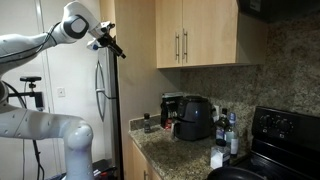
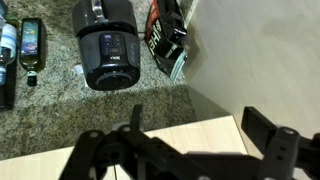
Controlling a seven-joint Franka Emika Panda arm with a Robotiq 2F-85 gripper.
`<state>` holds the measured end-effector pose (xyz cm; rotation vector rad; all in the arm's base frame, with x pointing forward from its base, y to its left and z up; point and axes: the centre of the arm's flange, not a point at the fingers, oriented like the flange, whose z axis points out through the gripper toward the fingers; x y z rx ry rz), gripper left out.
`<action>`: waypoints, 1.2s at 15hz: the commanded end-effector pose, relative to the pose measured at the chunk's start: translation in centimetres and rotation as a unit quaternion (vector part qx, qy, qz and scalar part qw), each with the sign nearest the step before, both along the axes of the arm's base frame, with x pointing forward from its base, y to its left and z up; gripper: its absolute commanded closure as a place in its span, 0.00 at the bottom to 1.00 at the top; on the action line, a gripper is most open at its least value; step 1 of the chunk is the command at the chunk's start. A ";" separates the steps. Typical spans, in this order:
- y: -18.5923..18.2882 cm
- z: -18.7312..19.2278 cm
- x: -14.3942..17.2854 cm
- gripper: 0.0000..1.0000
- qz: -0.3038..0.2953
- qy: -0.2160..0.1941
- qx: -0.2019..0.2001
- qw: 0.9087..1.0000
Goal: Open the right door on the cabinet above the air fryer
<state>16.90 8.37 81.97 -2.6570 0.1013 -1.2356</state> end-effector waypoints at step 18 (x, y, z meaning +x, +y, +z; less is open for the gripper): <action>-11.4 13.1 13.6 0.00 -0.205 -0.170 0.128 0.955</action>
